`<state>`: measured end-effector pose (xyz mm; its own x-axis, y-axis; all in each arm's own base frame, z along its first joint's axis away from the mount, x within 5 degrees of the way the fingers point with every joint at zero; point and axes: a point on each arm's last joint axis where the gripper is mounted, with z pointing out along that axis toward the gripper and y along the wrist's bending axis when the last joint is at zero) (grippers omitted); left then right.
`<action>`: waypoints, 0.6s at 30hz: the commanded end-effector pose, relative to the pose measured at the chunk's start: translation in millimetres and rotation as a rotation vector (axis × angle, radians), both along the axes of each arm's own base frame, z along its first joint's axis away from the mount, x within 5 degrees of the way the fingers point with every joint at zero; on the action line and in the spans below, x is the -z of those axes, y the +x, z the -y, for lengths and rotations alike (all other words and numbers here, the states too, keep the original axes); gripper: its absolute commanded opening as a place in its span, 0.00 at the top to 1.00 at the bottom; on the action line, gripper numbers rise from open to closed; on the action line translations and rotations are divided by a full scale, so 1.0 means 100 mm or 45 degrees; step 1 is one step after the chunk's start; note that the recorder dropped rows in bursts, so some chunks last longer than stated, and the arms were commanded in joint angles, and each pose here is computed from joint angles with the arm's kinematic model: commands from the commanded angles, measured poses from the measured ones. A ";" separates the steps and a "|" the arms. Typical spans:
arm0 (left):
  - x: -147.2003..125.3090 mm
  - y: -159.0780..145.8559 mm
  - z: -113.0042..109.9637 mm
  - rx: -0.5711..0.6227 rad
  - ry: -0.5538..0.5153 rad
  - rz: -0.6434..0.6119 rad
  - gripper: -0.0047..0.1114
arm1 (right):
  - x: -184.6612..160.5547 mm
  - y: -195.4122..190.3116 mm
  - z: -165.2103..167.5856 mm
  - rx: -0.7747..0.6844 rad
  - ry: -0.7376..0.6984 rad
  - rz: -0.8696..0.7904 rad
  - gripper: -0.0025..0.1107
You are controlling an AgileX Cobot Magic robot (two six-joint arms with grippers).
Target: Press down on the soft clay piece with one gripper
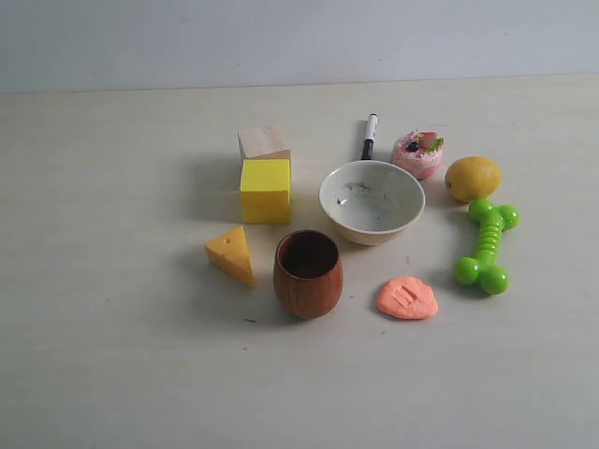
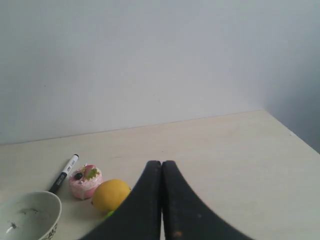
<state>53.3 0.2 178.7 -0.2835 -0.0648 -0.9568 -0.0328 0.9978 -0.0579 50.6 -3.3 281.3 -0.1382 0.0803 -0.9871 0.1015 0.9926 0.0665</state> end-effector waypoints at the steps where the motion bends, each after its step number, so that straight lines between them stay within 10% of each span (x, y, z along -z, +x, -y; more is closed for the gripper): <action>1: -0.02 0.00 0.00 0.005 -0.012 0.025 0.96 | 0.09 0.03 0.01 0.005 -0.006 0.018 0.98; 18: -0.02 0.00 0.00 0.005 -0.012 0.025 0.96 | 0.89 0.05 0.02 0.021 0.027 0.001 0.98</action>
<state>53.3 0.2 178.7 -0.2835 -0.0648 -0.9568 -0.0328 0.9978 -0.0579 55.6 -4.5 192.8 -0.1474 0.1099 -0.9830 0.1126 0.9892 0.0937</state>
